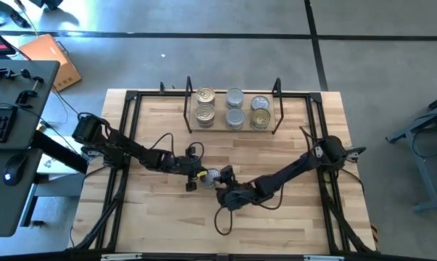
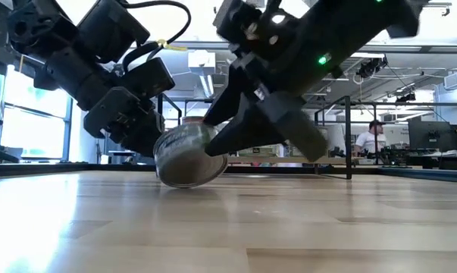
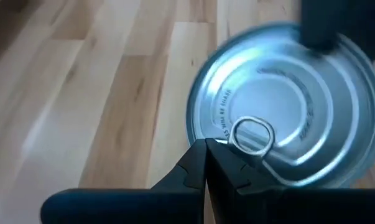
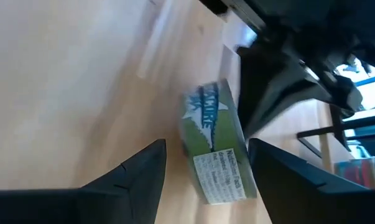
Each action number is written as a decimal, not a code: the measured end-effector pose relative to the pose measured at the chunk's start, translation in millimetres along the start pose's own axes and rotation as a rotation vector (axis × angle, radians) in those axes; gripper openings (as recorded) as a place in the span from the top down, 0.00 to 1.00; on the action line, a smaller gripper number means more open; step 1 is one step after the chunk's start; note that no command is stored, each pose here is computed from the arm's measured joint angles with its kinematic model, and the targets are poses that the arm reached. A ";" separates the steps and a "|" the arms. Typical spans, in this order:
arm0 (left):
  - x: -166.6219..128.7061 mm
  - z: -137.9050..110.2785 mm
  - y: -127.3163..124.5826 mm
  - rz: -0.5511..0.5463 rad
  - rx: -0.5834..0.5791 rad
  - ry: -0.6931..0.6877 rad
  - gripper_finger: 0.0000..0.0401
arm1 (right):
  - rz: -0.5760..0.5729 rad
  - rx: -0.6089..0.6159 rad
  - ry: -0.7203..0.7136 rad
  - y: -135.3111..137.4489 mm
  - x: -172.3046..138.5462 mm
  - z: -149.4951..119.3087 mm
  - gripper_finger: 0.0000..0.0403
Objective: Stack canned seafood by type on shelf
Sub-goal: Stack the green tuna can on top of the green tuna can on the shelf
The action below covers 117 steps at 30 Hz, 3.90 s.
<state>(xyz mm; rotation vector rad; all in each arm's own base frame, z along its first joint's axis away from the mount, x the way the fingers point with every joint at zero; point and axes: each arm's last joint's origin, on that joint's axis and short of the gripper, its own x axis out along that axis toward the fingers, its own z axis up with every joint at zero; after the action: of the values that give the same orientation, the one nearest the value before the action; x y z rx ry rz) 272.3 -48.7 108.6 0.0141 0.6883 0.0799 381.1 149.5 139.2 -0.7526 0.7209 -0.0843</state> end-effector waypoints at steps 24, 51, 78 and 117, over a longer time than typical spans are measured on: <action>-5.2 1.4 -2.8 -0.007 0.008 0.001 1.00 | 0.046 0.175 -0.062 -21.7 7.4 1.5 0.69; -38.9 6.3 -27.8 0.050 0.083 -0.019 1.00 | -0.436 0.470 0.568 -284.4 -61.3 -115.1 0.69; -38.9 6.1 -27.5 0.060 0.104 -0.018 1.00 | -0.211 0.492 0.831 -296.2 -14.8 -193.1 0.69; -38.9 6.2 -27.5 0.060 0.112 -0.018 1.00 | -0.100 0.884 0.784 -313.2 -18.1 -213.0 0.81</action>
<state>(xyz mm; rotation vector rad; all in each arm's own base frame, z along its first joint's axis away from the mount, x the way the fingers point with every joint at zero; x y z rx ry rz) 248.2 -79.0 137.0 0.1429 0.6742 0.0986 289.8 -202.9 245.7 0.1356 1.2551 -0.7686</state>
